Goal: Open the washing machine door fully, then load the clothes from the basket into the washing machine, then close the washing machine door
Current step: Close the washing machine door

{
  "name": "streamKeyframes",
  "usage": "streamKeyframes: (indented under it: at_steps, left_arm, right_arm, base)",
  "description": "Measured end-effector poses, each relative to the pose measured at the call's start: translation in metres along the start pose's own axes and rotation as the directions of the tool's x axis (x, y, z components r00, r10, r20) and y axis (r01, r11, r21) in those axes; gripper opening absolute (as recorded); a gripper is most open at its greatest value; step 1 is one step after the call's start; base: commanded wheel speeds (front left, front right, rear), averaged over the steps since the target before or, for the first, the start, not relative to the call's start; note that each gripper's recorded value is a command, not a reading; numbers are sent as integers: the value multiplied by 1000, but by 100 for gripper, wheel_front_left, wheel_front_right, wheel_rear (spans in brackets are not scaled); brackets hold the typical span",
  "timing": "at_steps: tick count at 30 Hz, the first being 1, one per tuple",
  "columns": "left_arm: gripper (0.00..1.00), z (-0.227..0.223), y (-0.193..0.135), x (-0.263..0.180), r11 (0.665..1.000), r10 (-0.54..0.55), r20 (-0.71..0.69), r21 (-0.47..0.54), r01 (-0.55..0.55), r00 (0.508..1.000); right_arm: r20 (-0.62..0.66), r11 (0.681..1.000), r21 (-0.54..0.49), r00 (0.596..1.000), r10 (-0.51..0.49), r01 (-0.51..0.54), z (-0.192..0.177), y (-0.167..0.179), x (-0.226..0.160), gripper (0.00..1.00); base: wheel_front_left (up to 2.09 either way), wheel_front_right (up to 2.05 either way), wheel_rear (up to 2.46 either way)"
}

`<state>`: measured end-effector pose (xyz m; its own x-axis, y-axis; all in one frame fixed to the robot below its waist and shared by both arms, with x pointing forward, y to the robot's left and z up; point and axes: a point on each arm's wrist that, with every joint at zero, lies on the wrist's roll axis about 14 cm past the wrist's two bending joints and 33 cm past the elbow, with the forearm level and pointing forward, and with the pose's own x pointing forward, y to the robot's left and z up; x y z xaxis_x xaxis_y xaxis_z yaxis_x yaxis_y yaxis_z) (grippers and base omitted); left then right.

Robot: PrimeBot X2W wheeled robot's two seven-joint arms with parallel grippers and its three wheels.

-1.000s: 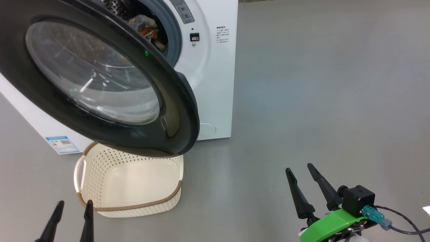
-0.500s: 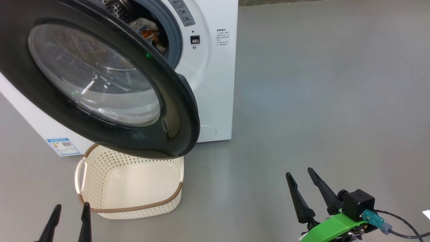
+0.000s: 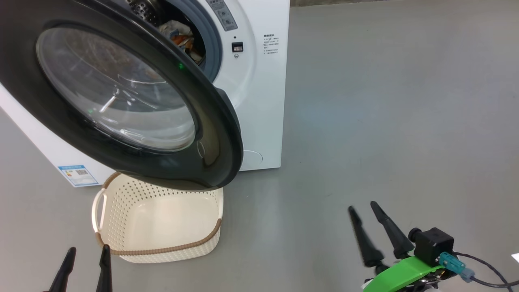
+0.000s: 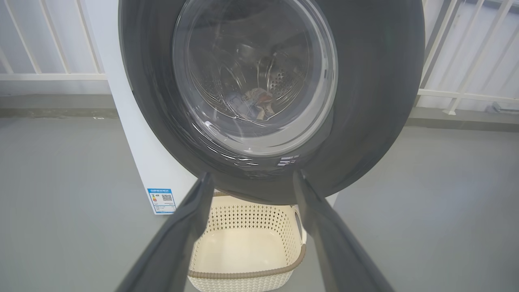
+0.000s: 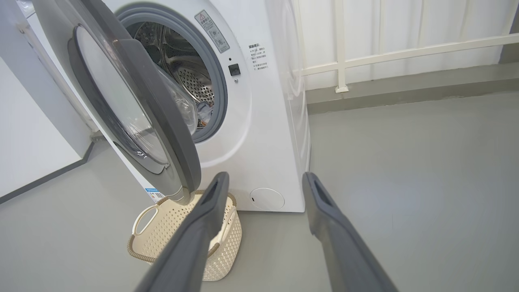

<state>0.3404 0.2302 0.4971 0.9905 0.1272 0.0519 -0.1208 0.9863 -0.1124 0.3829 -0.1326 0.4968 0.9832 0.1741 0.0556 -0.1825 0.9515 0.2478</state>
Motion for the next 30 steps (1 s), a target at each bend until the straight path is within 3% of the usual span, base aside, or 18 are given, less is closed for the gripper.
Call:
streamKeyframes:
  at_steps: [9, 16, 22, 30]
  left_arm:
    - [100, -3, 1, 0, 1000, 8, -10, -14, -8, 1000]
    - [100, -6, 3, 0, 1000, 13, -17, -21, -14, 1000]
    - [100, -8, 7, -3, 999, 28, -26, -28, -29, 999]
    - [100, -12, 14, -8, 998, 56, -39, -38, -58, 998]
  right_arm:
    - [177, 1000, -13, 984, 17, -15, 57, 4, 9, 0]
    - [381, 984, -47, 908, 175, -170, 124, 56, 9, 0]
    - [439, 929, -107, 822, 364, -354, 149, 113, 5, 0]
    - [345, 815, -168, 742, 575, -554, 125, 167, 7, 0]
  base:
    - [0, 0, 0]
    - [0, 0, 0]
    - [0, 0, 0]
    - [0, 0, 0]
